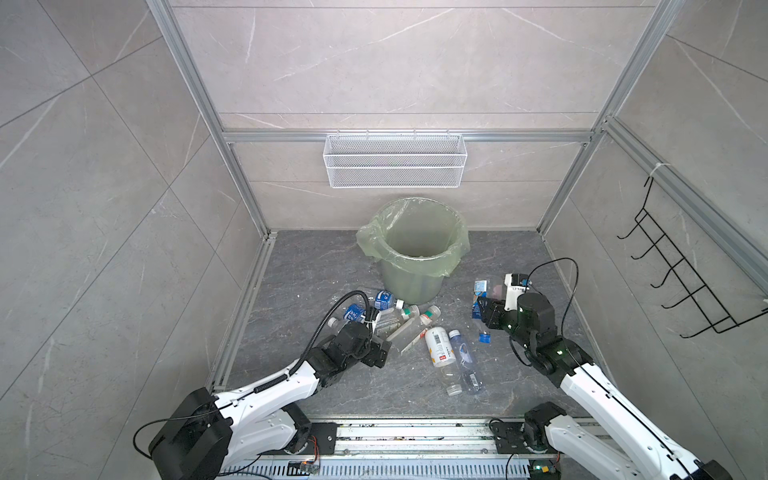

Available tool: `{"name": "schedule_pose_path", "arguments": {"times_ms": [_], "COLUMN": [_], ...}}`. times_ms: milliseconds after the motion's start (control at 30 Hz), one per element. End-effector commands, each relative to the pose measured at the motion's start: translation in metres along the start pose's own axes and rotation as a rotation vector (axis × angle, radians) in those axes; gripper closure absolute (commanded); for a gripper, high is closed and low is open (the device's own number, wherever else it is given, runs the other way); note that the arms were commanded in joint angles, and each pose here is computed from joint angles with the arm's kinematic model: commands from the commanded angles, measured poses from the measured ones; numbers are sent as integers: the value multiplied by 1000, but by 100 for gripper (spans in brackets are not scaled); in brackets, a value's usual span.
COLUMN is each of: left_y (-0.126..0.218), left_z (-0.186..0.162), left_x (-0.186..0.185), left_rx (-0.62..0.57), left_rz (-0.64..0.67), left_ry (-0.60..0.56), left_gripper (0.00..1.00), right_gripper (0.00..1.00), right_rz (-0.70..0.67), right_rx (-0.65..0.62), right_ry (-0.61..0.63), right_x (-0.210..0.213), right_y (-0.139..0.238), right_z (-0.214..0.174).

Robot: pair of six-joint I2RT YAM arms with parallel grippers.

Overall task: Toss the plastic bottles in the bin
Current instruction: 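Lift the bottle with the right gripper and release it over the bin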

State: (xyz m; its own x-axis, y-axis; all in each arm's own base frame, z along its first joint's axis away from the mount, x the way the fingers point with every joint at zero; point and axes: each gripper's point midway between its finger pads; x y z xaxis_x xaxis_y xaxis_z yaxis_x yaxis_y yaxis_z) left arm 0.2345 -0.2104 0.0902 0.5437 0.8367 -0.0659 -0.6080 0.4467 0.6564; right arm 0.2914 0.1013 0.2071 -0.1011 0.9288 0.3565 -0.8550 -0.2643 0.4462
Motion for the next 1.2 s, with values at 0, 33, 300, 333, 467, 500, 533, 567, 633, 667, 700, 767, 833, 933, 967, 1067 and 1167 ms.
{"name": "schedule_pose_path", "arguments": {"times_ms": [0,33,300,333,467,500,533,567,633,667,700,767,833,933,967,1067,1167], "left_y": [1,1,1,1,0,0,0,0,0,0,0,-1,-2,0,0,2,2], "left_z": [20,20,20,20,19,20,19,20,20,20,20,19,18,18,19,19,20], "left_x": [-3,-2,-2,-2,-2,-2,-2,-1,0,0,1,1,2,4,4,4,4], "left_rx": [-45,-46,-44,-45,-41,-43,-41,-42,-43,-43,-42,-35,-31,-35,-40,-44,-48], "left_rz": [0,3,4,6,6,6,8,10,17,18,22,27,32,38,37,38,36], "left_ry": [-6,-6,-5,-5,-5,-5,-7,-6,-7,-7,-4,-4,-4,-1,0,2,5], "left_gripper": [2,2,2,2,2,2,2,2,2,2,2,2,2,2,2,1,0], "right_gripper": [46,46,45,45,45,45,45,45,46,46,42,21,1,1,1,1,1], "right_rz": [79,93,202,219,275,286,287,290,315,318,323,319,301,228,223,266,272], "right_rx": [-6,-20,-93,-101,-124,-129,-130,-128,-118,-112,-97,-43,-12,-39,-45,-87,-96], "right_ry": [28,30,61,65,68,59,41,24,-11,-26,-39,-62,-68,-61,-55,-46,-34], "right_x": [13,15,51,59,95,105,112,120,142,150,158,170,176,168,169,175,171], "right_y": [17,23,61,65,69,67,61,54,32,20,0,-37,-70,-90,-88,-66,-48], "right_z": [-2,2,53,65,124,141,157,172,203,214,225,234,242,254,258,265,259]}}
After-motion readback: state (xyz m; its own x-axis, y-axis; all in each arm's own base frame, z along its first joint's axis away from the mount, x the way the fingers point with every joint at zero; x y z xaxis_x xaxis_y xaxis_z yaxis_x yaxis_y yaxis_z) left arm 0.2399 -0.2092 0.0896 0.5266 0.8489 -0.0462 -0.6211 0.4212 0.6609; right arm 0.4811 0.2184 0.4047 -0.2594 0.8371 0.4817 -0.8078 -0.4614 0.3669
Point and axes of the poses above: each gripper's point midway between its finger pads, its own y axis back along the fingers, its own x axis along the line the jaws close on, z = x × y, and after that the axes turned 2 degrees about -y, right-handed
